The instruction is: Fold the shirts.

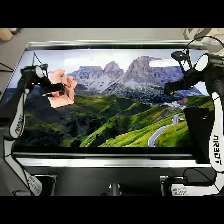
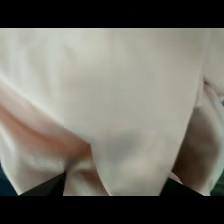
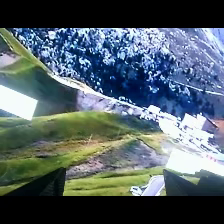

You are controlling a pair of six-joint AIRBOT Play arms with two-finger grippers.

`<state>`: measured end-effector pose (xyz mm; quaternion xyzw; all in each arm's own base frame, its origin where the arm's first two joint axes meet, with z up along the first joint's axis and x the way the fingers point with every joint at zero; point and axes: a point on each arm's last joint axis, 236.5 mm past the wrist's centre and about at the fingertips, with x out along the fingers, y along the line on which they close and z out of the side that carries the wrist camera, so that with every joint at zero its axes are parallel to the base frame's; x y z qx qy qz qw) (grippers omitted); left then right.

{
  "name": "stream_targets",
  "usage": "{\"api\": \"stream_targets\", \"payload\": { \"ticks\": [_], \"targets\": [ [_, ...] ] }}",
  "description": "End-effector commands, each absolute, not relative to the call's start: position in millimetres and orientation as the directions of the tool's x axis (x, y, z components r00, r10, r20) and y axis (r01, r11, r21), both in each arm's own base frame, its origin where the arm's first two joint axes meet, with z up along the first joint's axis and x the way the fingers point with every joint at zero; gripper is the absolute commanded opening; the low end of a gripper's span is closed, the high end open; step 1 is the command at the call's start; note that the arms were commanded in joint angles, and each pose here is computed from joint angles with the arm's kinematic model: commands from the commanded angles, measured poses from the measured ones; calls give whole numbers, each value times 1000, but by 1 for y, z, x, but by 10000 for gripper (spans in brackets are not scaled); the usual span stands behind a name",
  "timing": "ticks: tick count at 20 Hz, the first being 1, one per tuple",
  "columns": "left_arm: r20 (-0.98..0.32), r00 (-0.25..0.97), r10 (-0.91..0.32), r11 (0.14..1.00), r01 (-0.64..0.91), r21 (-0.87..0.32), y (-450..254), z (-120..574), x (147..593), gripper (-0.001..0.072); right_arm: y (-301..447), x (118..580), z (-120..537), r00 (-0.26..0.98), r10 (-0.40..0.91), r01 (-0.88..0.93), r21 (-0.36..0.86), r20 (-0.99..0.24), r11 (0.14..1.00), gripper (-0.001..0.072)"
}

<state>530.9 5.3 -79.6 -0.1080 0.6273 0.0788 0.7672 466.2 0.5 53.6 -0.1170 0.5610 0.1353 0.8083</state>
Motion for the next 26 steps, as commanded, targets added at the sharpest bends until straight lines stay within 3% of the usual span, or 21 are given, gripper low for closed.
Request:
{"api": "stream_targets", "payload": {
  "ticks": [1,2,5,7,9,12,15,18,21,23,26],
  "targets": [
    [-987,155,-45,965,-250,-84,-7,-117,533,411,6,468,49,326,110,-359,-15,-939,933,693],
    [-987,152,-50,966,-244,-86,-8,-114,532,44,7,468,49,326,115,-359,-10,-938,933,692],
    [-961,272,-50,977,-184,-103,-11,-56,551,28,7,472,52,345,115,-401,-36,-931,916,680],
    [-886,461,-55,991,-86,-107,-18,38,571,27,6,472,66,370,113,-448,-71,-922,891,676],
    [-730,678,-82,994,3,-109,-37,163,568,27,1,478,108,465,85,-439,-147,-881,886,676],
    [-394,900,-185,981,147,-127,-84,350,498,28,-7,478,216,690,42,-364,-296,-723,883,676],
    [-107,935,-339,929,315,-192,-136,458,405,28,-5,438,334,868,31,-257,-396,-496,882,677],
    [-40,864,-502,847,483,-221,-194,478,349,28,-9,377,411,949,-4,-151,-464,-315,873,677],
    [-92,785,-612,782,584,-218,-259,447,341,28,-17,326,445,971,-52,-75,-503,-234,861,677],
    [-177,775,-607,795,585,-160,-285,407,354,27,-24,309,443,964,-84,-62,-516,-254,854,677],
    [-381,736,-560,819,560,-121,-307,314,379,28,-30,309,399,899,-104,-136,-495,-426,858,677]
  ]
}}
